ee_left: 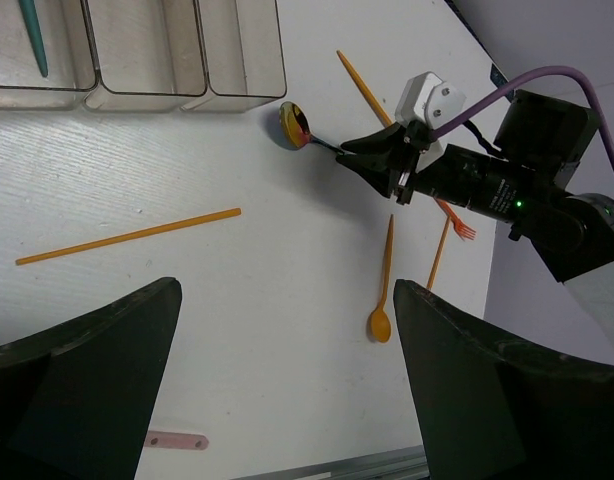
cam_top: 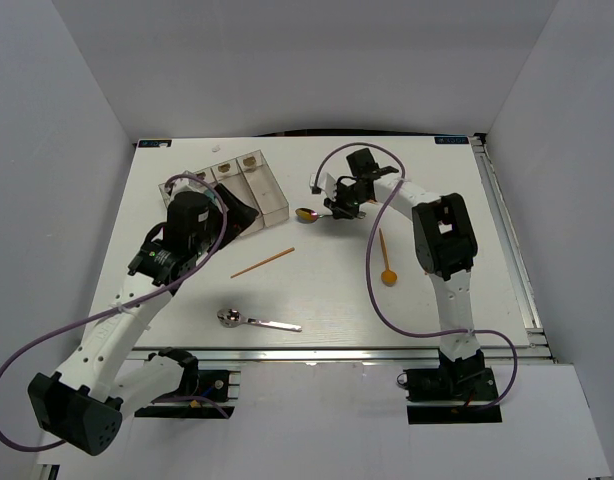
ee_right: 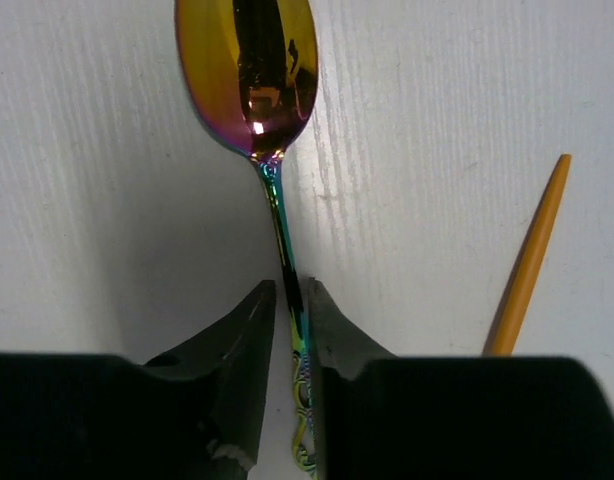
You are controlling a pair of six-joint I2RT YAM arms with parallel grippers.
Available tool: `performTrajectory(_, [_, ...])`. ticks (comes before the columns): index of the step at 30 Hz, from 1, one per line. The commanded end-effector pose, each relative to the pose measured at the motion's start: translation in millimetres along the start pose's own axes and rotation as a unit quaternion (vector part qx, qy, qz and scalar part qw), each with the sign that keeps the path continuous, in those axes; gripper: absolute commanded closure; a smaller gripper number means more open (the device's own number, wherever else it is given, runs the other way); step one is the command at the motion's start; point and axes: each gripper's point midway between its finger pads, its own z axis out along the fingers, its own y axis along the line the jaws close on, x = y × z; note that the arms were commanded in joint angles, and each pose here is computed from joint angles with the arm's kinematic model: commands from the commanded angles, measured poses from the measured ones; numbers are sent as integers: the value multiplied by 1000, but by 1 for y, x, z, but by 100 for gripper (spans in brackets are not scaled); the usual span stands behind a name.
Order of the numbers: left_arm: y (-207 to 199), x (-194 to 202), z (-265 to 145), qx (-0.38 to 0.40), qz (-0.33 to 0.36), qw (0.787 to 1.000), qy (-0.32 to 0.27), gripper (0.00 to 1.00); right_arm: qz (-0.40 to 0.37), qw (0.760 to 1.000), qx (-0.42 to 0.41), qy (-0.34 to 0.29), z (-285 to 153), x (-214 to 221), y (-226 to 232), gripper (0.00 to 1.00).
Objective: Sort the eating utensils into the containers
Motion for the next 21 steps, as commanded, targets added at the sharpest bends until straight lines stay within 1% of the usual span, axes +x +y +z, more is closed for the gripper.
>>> performTrajectory(1, [1, -4, 1, 2, -7, 1000, -9, 2, -7, 999, -31, 27, 11, 15, 15, 76])
performTrajectory(2, [2, -3, 1, 1, -7, 1000, -8, 2, -11, 999, -37, 28, 11, 16, 17, 82])
performTrajectory(4, [4, -4, 1, 1, -9, 1000, -10, 2, -10, 998, -51, 30, 9, 18, 24, 90])
performTrajectory(5, [4, -4, 1, 2, -11, 1000, -10, 2, -10, 998, -59, 31, 8, 18, 28, 96])
performTrajectory(6, [5, -4, 2, 0, -11, 1000, -11, 2, -8, 997, -63, 31, 6, 19, 30, 99])
performTrajectory(9, [6, -3, 3, 2, -15, 1000, -10, 2, -8, 997, -70, 24, 0, 13, 34, 100])
performTrajectory(18, [8, -7, -1, 5, -16, 1000, -20, 2, -21, 995, -88, -44, -45, -41, 43, 100])
performTrajectory(21, [9, -8, -4, 7, -18, 999, -25, 2, -17, 994, -93, -53, -53, -48, 48, 100])
